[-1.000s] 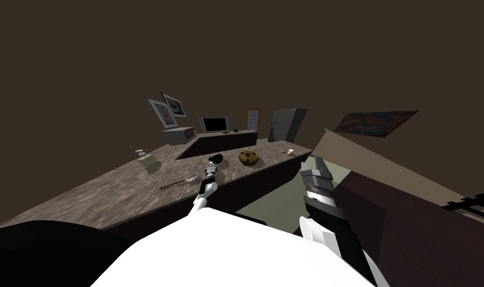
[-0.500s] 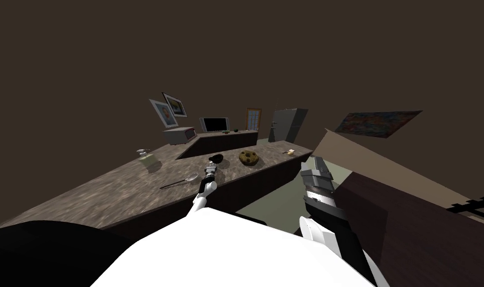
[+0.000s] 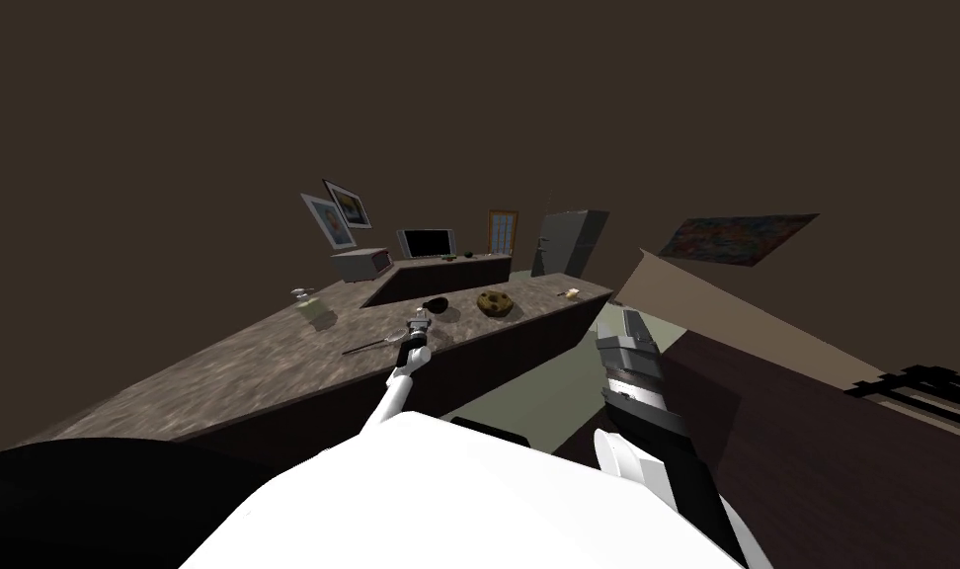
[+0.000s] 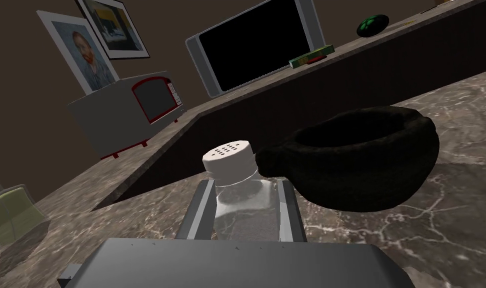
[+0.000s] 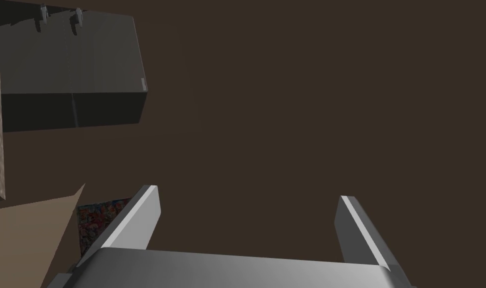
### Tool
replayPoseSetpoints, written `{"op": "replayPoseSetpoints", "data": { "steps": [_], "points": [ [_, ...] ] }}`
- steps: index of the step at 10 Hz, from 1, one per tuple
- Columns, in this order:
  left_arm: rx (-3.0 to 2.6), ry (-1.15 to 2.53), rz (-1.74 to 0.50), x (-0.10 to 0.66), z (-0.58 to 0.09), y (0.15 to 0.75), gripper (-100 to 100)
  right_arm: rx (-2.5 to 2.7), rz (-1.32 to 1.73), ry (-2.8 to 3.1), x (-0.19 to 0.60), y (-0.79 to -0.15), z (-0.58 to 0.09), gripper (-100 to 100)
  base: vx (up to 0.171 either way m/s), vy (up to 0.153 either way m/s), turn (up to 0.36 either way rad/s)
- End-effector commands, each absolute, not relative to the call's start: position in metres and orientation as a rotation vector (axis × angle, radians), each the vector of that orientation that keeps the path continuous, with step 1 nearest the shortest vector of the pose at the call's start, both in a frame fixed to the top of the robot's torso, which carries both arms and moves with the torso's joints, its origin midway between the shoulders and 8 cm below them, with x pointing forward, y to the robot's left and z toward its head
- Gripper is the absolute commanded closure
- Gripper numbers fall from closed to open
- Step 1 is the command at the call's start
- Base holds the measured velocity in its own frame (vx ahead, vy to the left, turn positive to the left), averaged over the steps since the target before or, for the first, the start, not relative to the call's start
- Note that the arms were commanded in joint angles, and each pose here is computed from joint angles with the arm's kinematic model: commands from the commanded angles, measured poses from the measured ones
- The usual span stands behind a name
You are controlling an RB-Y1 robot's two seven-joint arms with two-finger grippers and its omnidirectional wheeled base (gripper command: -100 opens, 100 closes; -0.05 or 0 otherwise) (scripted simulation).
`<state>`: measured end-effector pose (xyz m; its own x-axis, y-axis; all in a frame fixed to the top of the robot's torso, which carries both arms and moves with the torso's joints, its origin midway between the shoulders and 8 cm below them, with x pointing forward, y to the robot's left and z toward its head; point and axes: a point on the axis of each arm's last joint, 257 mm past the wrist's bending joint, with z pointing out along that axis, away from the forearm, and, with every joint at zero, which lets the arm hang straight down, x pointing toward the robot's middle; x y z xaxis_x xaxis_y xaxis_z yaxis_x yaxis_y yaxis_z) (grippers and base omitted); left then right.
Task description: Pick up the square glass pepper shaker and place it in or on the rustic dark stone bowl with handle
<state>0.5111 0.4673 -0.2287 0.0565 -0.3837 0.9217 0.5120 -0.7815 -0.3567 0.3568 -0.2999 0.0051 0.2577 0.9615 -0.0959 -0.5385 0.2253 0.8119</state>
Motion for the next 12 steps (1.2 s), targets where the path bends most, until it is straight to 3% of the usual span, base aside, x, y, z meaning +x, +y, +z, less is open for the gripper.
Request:
{"op": "replayPoseSetpoints", "data": {
  "steps": [1, 6, 12],
  "points": [
    [-1.673, -0.107, -1.802, 0.518, -0.213, 0.462, 100, 0.747, 1.157, 0.692, 0.357, -0.300, 0.005, 0, -0.145, 0.062, -0.009],
    [-1.652, -0.066, -1.809, 0.540, -0.181, 0.463, 100, 0.748, 1.156, 0.693, 0.357, -0.300, 0.005, 0, -0.043, 0.028, 0.018],
    [-1.744, -0.087, -1.788, 0.556, -0.183, 0.492, 100, 0.748, 1.156, 0.693, 0.357, -0.300, 0.005, 0, 0.150, -0.075, 0.046]
  ]
}}
